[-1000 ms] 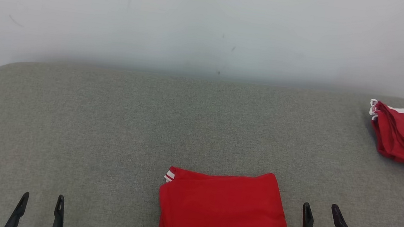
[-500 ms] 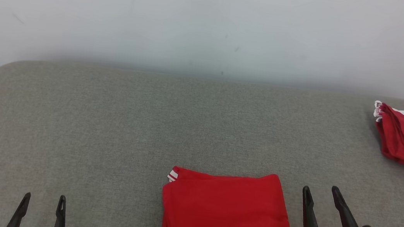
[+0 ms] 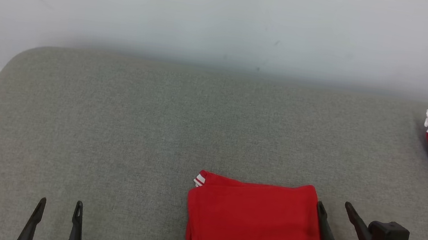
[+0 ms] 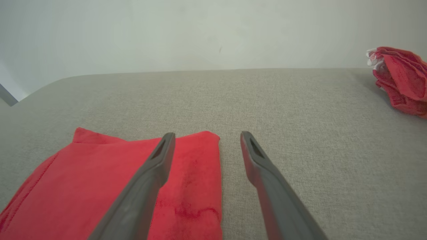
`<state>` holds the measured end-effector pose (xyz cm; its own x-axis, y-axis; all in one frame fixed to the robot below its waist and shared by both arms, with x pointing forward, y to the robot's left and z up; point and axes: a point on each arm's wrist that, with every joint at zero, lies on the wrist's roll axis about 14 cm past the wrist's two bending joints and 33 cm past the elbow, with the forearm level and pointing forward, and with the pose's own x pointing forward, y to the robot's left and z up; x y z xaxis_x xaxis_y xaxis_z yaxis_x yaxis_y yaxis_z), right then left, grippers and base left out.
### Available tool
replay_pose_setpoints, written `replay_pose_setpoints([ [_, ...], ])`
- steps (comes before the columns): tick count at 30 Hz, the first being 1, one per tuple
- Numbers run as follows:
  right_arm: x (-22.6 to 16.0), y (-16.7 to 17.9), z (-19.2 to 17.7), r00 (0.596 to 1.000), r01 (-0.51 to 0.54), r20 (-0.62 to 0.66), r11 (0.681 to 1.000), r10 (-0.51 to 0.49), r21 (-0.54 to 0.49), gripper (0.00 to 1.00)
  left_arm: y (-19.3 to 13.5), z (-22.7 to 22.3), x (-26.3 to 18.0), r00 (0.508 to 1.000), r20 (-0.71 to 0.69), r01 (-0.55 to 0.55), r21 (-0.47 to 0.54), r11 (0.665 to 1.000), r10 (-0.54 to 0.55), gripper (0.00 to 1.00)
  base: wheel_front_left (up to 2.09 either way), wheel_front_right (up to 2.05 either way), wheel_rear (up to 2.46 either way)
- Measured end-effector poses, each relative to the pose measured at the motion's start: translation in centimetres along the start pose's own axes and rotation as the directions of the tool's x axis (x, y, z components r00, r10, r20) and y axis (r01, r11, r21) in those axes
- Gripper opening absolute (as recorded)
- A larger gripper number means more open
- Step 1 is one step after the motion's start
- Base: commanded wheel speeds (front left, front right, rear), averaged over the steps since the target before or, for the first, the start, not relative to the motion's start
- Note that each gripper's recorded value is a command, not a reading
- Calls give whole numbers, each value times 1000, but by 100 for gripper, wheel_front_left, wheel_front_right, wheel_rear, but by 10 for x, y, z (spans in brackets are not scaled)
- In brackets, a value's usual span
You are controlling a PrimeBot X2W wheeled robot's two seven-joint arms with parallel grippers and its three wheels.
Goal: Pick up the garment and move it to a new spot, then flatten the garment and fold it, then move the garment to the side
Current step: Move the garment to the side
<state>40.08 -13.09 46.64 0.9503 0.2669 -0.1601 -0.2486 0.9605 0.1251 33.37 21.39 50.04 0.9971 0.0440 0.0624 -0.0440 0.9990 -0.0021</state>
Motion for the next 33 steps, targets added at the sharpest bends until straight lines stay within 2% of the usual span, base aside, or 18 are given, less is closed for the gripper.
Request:
replay_pose_setpoints([
  [8, 12, 0, -39, 991, -1, -130, 1000, 4, 27, 100, 3, -5, 6, 1000, -15, -11, 1, 1000, 11, 100, 0, 0, 0],
  [20, 8, 8, -91, 954, -7, -300, 998, 24, 60, 100, 6, -7, 9, 1000, -24, -17, 3, 1000, 17, 100, 0, 0, 0],
  [21, 9, 9, -91, 952, -5, -303, 998, 26, 67, 49, 7, -8, 9, 1000, -25, -18, 3, 1000, 18, 100, 0, 0, 0],
  [22, 9, 9, -92, 951, -3, -307, 997, 26, 77, 16, 7, -8, 10, 1000, -25, -19, 3, 1000, 19, 100, 0, 0, 0],
  [23, 10, 9, -92, 950, -4, -310, 997, 28, 77, 16, 7, -7, 10, 1000, -24, -19, 3, 1000, 19, 100, 0, 0, 0],
  [24, 11, 10, -92, 950, -6, -312, 997, 30, 78, 0, 7, -7, 11, 1000, -22, -20, 3, 1000, 20, 100, 0, 0, 0],
  [30, 17, 12, -88, 954, -25, -298, 997, 44, 69, 0, 9, -5, 11, 1000, -17, -27, 2, 1000, 27, 100, 0, 0, 0],
  [33, 30, 8, -73, 964, -33, -262, 998, 45, 51, 0, 9, -7, 13, 999, -22, -29, -2, 1000, 29, 100, 0, 0, 0],
])
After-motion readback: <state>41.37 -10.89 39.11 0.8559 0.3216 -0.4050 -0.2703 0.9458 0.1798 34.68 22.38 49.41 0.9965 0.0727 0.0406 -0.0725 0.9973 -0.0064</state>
